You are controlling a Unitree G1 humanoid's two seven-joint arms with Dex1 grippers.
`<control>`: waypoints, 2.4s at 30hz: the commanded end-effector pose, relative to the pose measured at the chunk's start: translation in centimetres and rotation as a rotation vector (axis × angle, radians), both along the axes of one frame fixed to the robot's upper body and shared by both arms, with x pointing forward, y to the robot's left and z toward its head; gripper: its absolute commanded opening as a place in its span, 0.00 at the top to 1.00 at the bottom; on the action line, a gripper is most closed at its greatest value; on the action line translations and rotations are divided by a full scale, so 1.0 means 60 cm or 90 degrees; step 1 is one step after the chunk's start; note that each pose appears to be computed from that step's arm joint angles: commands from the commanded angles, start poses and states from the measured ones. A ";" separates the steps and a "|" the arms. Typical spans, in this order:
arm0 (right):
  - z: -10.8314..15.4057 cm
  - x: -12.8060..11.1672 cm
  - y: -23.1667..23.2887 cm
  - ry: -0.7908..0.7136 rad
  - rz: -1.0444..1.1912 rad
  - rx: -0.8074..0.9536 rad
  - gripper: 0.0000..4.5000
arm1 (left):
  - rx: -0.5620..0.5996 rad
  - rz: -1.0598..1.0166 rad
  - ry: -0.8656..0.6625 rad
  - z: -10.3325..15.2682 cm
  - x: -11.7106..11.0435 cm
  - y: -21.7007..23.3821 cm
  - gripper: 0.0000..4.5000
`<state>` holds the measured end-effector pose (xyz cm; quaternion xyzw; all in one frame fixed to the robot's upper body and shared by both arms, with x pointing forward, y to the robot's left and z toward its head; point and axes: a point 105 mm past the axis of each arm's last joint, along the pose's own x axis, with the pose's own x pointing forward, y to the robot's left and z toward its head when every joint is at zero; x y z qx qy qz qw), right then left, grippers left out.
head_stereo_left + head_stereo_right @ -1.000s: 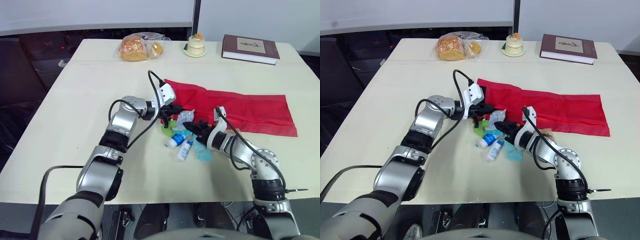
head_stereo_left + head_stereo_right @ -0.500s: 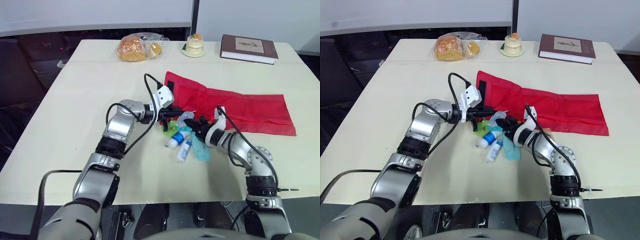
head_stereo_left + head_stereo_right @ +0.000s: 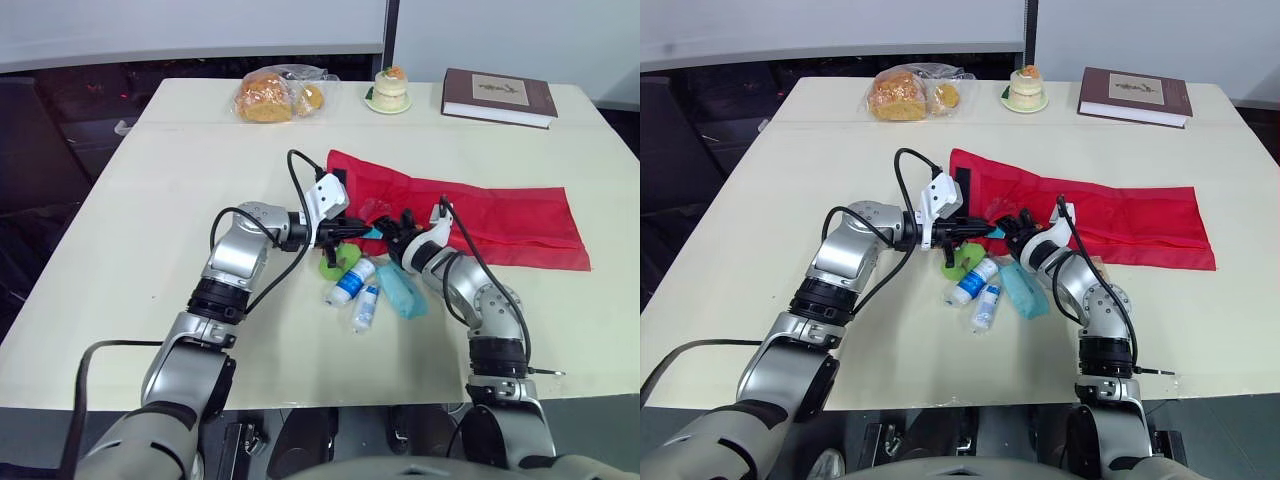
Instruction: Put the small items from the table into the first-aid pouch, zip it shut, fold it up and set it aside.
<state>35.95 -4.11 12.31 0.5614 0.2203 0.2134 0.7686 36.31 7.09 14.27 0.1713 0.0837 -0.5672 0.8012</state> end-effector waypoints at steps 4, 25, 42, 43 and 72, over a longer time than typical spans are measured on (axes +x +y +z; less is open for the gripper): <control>0.008 -0.010 -0.002 -0.072 0.002 -0.100 0.99 | -0.006 -0.016 -0.001 0.001 -0.001 -0.002 1.00; 0.001 -0.064 -0.026 -0.114 0.088 -0.218 0.59 | -0.020 0.027 -0.001 -0.004 0.035 0.022 1.00; 0.001 -0.008 0.034 -0.122 0.100 -0.274 0.99 | -0.018 -0.014 0.004 -0.010 0.017 0.010 1.00; -0.001 -0.003 0.038 -0.124 0.099 -0.283 0.99 | -0.017 -0.018 0.005 -0.011 0.015 0.009 1.00; 0.107 -0.120 -0.092 -0.625 0.149 -0.518 0.99 | 0.008 0.063 -0.032 -0.006 0.050 0.067 1.00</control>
